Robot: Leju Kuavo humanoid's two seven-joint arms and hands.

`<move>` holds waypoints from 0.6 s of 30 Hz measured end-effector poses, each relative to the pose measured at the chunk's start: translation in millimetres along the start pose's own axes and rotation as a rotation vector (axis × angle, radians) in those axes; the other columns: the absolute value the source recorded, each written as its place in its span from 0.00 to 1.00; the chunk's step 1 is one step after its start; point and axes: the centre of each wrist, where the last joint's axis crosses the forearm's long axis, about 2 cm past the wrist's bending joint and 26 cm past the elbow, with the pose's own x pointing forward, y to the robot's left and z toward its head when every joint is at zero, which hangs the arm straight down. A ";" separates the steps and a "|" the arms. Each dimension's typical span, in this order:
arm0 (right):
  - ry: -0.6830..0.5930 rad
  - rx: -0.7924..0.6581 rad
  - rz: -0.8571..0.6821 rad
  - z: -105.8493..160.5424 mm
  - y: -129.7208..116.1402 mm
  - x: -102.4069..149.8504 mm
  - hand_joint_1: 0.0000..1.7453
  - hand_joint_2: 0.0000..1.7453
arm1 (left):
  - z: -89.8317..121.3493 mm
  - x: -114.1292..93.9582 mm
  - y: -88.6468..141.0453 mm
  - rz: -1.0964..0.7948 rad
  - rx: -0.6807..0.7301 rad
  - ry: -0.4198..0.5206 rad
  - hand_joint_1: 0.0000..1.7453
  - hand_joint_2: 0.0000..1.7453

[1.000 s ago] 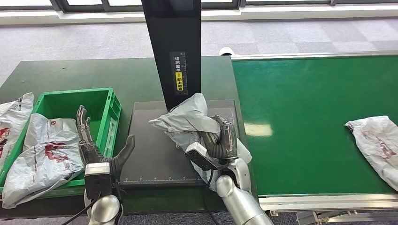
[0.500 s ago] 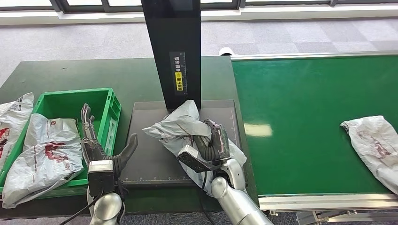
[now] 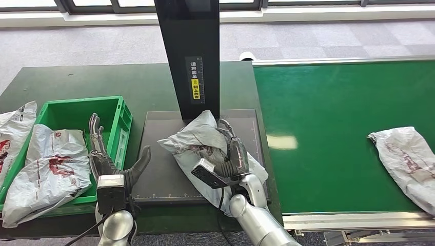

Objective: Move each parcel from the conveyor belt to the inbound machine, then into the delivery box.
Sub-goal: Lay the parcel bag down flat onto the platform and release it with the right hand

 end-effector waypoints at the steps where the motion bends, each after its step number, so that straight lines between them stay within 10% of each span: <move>1: -0.006 -0.005 0.000 0.5 -0.3 0.3 0.00 0.00 | 0.0 0.0 0.1 -0.001 0.001 0.000 0.00 1.00; 18: -0.078 -0.116 -0.003 -1.3 -14.7 4.7 0.00 0.00 | 0.2 -0.5 0.7 -0.013 0.010 0.005 0.00 1.00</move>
